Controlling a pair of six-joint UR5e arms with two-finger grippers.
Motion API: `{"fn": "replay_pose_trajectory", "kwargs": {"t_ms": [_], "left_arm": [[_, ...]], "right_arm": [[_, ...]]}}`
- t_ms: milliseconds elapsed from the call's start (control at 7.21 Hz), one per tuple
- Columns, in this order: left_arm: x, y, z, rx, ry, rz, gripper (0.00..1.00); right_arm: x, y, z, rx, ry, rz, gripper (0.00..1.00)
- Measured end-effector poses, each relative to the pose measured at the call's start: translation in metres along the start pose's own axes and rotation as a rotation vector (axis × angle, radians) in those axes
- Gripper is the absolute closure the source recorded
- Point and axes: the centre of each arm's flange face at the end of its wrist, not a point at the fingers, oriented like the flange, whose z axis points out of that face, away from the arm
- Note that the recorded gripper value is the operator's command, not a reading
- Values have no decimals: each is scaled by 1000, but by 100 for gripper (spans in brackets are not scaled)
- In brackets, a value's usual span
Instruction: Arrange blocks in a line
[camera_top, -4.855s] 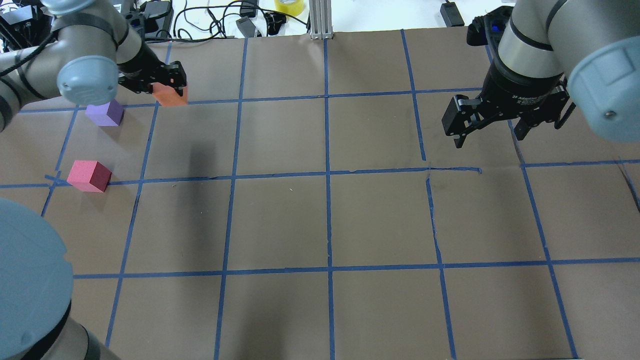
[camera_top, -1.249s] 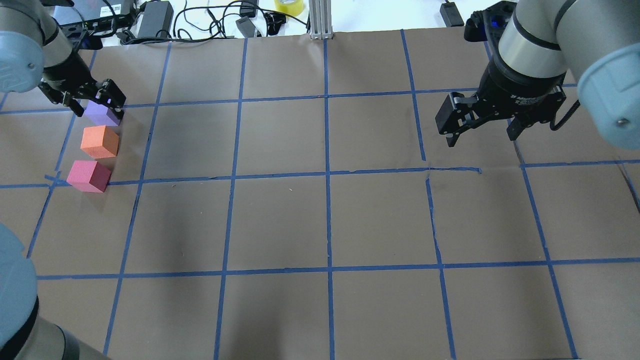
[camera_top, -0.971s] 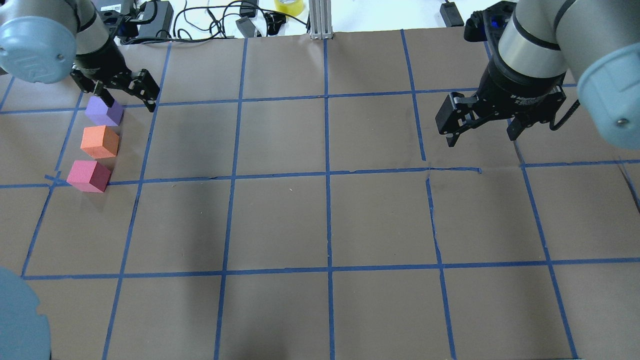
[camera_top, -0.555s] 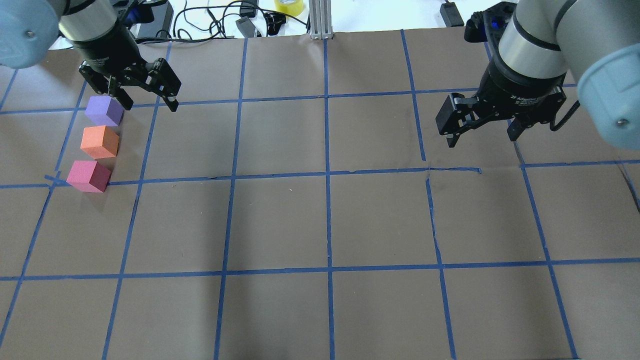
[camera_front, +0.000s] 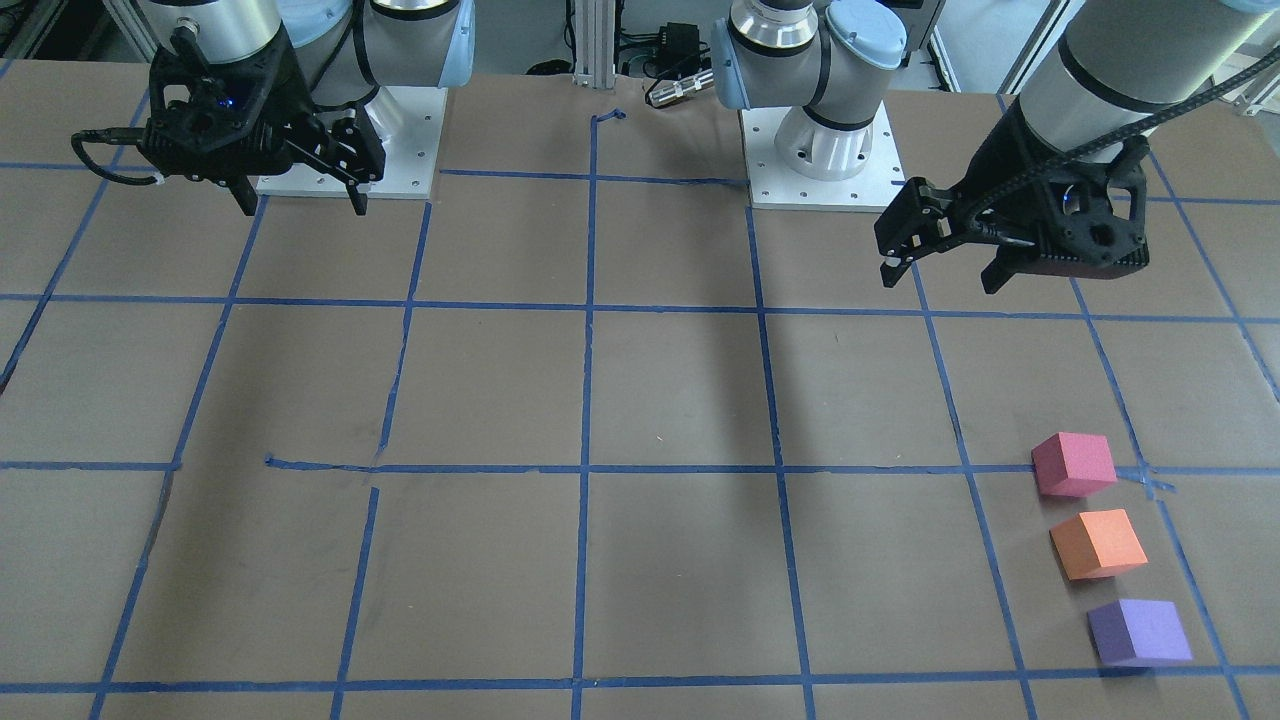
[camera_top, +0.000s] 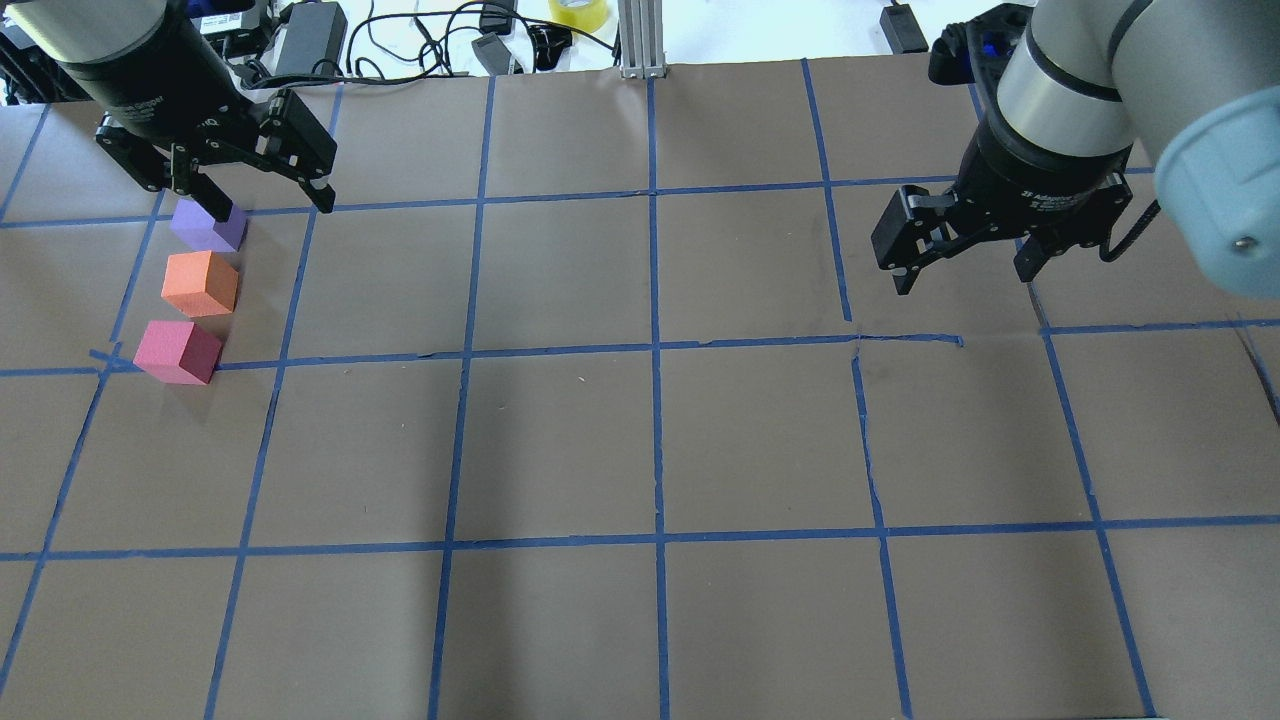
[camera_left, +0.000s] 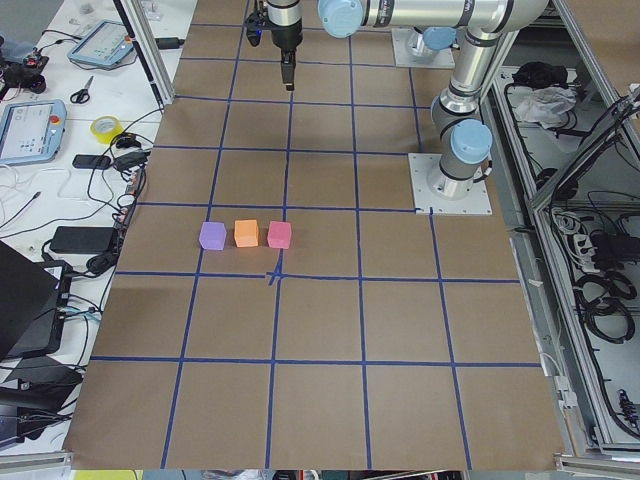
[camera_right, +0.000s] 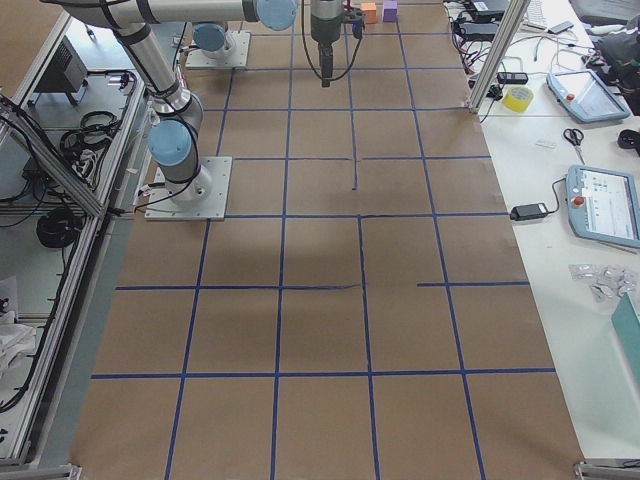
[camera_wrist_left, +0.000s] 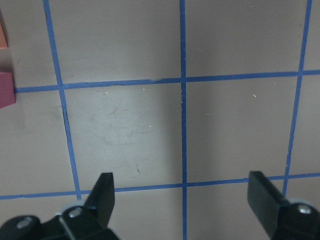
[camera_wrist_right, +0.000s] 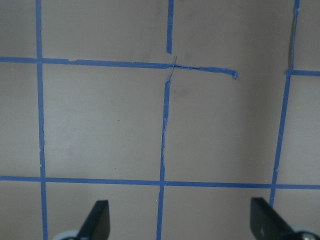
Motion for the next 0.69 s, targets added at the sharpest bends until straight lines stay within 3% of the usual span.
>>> {"fn": "replay_pose_trajectory", "kwargs": {"t_ms": [277, 694], "left_arm": [[-2, 1, 8, -10, -6, 2, 0], [-12, -37, 51, 89, -32, -31, 0]], "right_arm": [[0, 0, 0, 1, -1, 0, 0], [0, 0, 0, 1, 1, 1, 0]]}}
